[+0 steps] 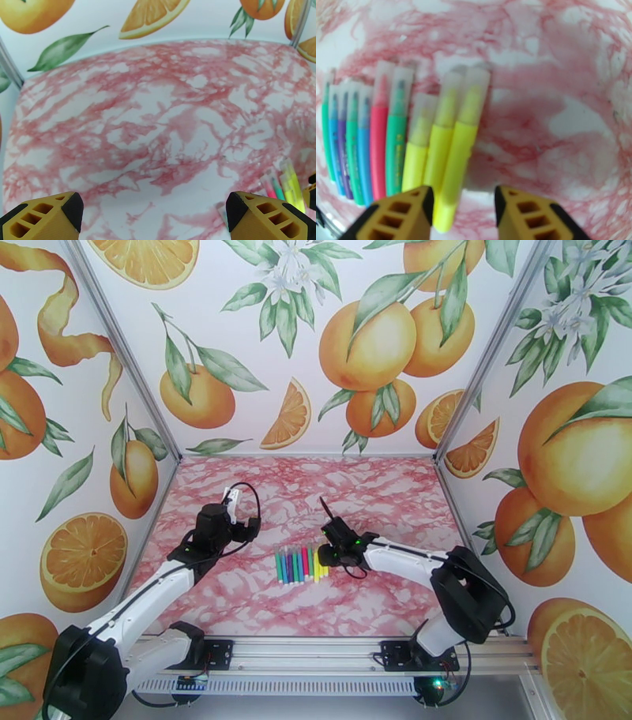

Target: Open the pen caps

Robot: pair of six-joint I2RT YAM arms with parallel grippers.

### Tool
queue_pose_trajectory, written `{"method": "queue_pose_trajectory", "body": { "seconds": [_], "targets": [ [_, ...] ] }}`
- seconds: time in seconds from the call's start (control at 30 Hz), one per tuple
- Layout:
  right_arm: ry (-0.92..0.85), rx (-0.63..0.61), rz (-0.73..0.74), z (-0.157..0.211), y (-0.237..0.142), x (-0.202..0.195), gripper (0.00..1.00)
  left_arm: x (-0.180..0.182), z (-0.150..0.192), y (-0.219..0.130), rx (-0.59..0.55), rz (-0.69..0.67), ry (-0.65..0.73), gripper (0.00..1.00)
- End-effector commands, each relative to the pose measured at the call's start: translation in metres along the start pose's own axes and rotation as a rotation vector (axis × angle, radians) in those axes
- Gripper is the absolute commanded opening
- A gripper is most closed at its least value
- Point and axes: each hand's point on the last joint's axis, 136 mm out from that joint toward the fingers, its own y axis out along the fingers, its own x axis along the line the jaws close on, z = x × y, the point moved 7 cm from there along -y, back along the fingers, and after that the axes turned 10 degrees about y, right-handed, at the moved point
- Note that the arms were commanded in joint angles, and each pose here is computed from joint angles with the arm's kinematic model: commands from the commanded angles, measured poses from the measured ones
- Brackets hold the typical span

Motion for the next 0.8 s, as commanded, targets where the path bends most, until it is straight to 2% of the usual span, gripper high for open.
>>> {"method": "queue_pose_trajectory", "body": {
  "seconds": [0.0,0.77],
  "targets": [
    [0.009,0.007,-0.008,0.002,0.006,0.004,0.45,-0.001,-0.008,-0.006,-0.028,0.012,0.013,1.00],
    [-0.004,0.011,0.119,0.009,0.019,-0.008,0.37,-0.001,-0.012,-0.007,-0.033,0.015,0.007,1.00]
  ]
}}
